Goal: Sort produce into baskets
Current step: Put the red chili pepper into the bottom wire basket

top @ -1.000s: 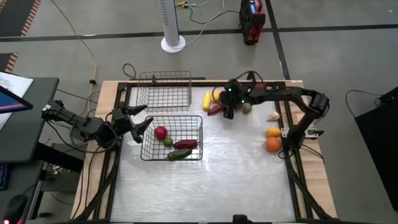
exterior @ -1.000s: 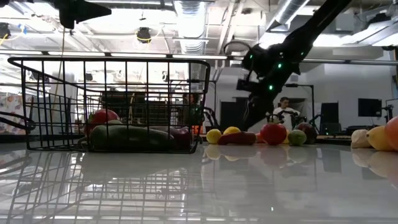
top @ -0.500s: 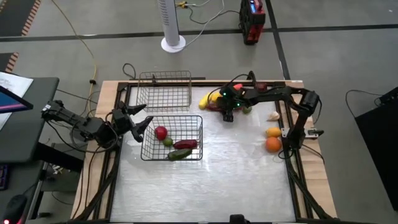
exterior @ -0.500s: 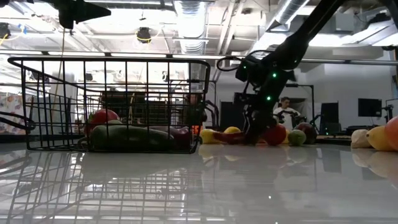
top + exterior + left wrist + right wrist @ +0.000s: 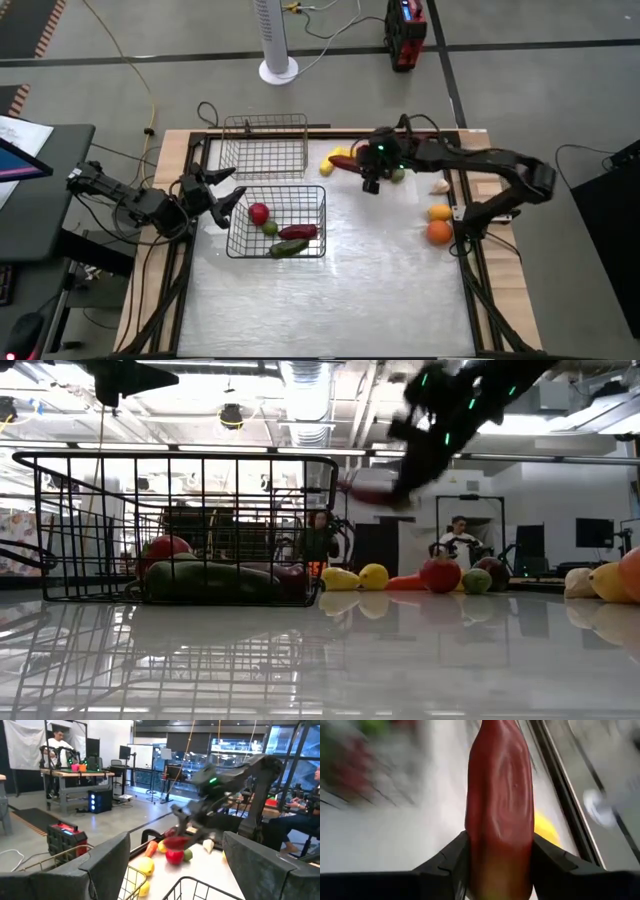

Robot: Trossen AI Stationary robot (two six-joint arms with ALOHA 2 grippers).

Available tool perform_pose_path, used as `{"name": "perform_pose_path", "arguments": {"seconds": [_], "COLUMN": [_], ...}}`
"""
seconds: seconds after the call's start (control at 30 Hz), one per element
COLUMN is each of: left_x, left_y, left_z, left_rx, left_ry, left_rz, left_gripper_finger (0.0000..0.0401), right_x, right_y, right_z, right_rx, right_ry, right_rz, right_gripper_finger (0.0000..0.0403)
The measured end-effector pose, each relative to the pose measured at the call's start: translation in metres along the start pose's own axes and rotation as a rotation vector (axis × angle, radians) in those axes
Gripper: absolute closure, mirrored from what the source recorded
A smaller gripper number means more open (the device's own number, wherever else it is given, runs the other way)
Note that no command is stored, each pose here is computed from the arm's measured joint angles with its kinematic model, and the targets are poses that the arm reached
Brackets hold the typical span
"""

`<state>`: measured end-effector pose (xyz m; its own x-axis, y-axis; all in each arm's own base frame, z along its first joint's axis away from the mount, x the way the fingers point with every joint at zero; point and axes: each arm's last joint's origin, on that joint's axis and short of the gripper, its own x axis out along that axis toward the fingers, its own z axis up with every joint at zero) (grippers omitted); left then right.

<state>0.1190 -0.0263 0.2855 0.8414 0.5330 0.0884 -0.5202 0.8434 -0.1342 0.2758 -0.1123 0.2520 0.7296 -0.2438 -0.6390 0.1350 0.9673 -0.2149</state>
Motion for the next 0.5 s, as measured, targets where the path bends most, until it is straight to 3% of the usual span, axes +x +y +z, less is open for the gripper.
{"name": "perform_pose_path", "arguments": {"seconds": [0.27,0.5], "left_x": [0.000,0.000], "left_y": [0.000,0.000], "left_z": [0.002,0.003], "left_rx": [-0.032,-0.064], "left_ry": [-0.016,-0.019], "left_rz": [0.000,-0.004], "left_gripper_finger": [0.0097,0.0097], "right_x": [-0.011,0.023], "right_y": [0.073,0.112], "right_z": [0.049,0.081], "right_rx": [-0.063,-0.031], "right_ry": [-0.374,-0.400], "right_rz": [0.233,0.339], "right_gripper_finger": [0.0196,0.0196]}}
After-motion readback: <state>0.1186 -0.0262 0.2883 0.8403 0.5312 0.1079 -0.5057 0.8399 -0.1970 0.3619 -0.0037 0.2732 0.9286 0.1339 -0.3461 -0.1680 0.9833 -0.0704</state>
